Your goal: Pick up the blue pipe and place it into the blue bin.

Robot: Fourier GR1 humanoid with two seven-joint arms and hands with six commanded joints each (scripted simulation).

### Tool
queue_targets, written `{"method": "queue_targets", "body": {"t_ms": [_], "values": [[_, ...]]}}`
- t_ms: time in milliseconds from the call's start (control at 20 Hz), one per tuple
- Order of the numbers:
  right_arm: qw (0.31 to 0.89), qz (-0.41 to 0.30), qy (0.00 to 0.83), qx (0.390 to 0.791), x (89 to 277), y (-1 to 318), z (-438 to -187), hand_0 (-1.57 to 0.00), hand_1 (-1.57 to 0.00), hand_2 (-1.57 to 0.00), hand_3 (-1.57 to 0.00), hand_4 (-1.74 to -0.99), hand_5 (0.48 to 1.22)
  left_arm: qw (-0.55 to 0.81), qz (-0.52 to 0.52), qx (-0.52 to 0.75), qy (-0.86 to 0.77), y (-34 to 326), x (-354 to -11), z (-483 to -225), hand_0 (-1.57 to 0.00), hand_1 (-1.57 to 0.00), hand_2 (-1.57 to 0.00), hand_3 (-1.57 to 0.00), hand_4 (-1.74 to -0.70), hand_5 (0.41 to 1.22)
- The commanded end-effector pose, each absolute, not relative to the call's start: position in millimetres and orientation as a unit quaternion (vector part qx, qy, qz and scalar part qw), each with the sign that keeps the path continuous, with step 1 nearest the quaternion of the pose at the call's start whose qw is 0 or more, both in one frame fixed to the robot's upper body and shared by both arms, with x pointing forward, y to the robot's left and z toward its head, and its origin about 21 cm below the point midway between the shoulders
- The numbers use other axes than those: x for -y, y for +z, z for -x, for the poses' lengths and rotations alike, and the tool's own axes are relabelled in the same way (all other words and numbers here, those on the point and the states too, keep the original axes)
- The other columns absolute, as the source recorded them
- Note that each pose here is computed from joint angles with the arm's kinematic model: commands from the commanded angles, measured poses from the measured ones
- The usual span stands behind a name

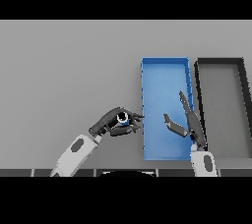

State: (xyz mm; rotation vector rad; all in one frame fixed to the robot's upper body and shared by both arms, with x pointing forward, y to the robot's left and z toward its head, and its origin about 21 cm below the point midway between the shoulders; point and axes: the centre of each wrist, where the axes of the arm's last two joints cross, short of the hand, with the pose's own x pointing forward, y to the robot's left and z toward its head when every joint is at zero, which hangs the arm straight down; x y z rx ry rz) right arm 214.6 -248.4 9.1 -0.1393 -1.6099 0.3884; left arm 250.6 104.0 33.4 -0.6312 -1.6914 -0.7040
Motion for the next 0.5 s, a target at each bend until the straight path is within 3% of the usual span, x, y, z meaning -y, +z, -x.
{"method": "queue_targets", "body": {"t_ms": [0,200,450], "values": [[0.675,0.063,0.175,0.714,249.4,9,-216,0.00,0.00,0.00,0.00,-1.275,0.683,0.567,0.267,0.719,-0.301,38,-104,-252,-1.55,-1.56,-1.56,-1.45,-1.72,1.215],[0.675,0.059,0.169,0.716,256.6,6,-216,0.00,0.00,0.00,0.00,-1.273,0.688,0.568,0.265,0.713,-0.314,51,-100,-253,-1.56,-1.56,-1.57,-1.44,-1.73,1.219],[0.680,0.091,0.108,0.719,236.7,-9,-179,0.00,0.00,0.00,0.00,-1.259,0.688,0.579,0.261,0.702,-0.322,49,-100,-247,-1.57,-1.57,-1.57,-1.44,-1.73,1.219]]}}
